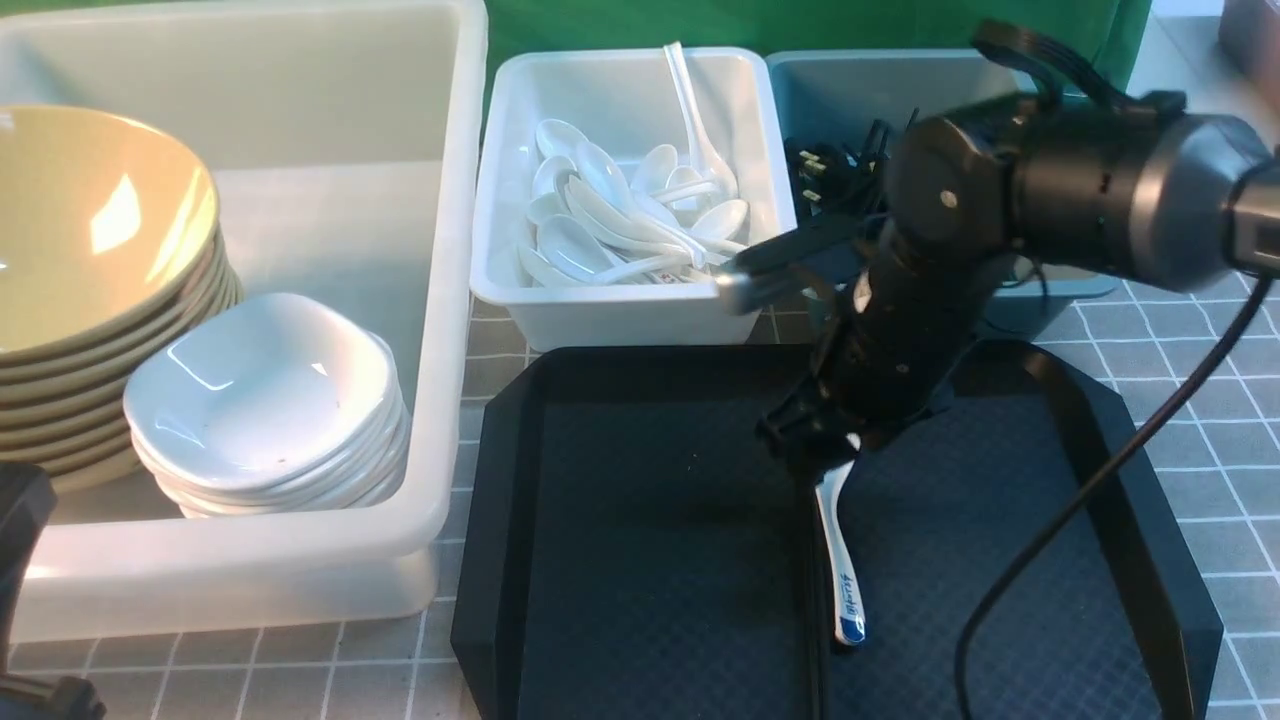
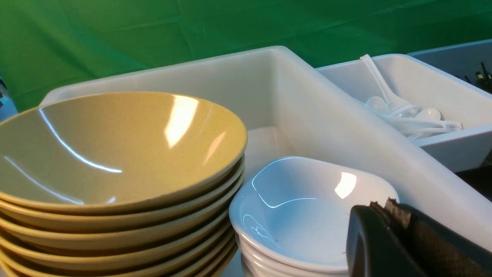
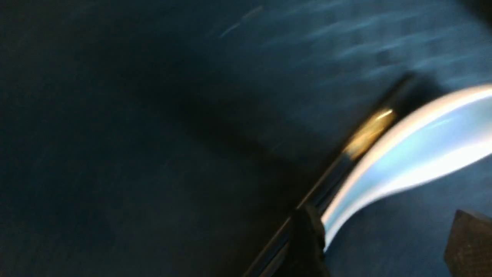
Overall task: On grey table put chopsticks spoon bowls plates into blue grey white boxes.
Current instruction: 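Reach down and grasp the white spoon resting in the bowl with the right gripper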
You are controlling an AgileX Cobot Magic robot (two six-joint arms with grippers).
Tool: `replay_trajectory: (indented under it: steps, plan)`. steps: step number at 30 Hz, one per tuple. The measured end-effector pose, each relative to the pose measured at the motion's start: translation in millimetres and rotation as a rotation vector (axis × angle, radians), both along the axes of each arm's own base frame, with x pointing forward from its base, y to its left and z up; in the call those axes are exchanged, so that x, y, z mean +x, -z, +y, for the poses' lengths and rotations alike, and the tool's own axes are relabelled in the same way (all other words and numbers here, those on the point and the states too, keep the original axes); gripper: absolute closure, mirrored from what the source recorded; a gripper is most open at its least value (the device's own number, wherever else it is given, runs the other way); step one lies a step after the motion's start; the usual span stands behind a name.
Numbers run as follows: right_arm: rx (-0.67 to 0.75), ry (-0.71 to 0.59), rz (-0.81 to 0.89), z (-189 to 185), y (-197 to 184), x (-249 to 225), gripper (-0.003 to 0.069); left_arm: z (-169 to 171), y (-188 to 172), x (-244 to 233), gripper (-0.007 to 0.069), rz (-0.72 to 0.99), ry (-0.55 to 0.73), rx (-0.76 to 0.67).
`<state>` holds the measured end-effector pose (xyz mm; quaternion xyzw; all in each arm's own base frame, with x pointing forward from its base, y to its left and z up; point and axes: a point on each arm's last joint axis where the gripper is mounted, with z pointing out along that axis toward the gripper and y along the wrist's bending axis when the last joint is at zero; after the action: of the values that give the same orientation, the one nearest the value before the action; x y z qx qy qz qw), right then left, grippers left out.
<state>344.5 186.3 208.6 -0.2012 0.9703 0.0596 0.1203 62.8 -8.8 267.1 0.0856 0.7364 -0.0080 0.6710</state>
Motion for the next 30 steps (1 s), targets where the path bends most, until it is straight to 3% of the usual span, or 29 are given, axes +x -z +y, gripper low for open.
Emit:
replay_trajectory:
  steps: [6, 15, 25, 30]
  plan:
    - [0.082, 0.131, -0.109, -6.3, 5.6, 20.1, 0.0167, 0.0, 0.0, 0.0, 0.0636, 0.0, 0.0, 0.0]
    - [0.048, 0.127, -0.052, -3.3, 39.7, 26.3, 0.0222, 0.0, 0.0, 0.0, 0.0636, 0.0, 0.0, 0.0]
    - [0.031, 0.042, -0.073, -3.9, 32.6, 24.6, 0.0224, 0.1, 0.0, 0.0, 0.0636, 0.0, -0.001, 0.003]
    - [0.061, 0.03, -0.141, -6.1, 2.3, 20.0, 0.0225, 0.1, 0.0, 0.0, 0.0636, 0.0, -0.001, 0.003]
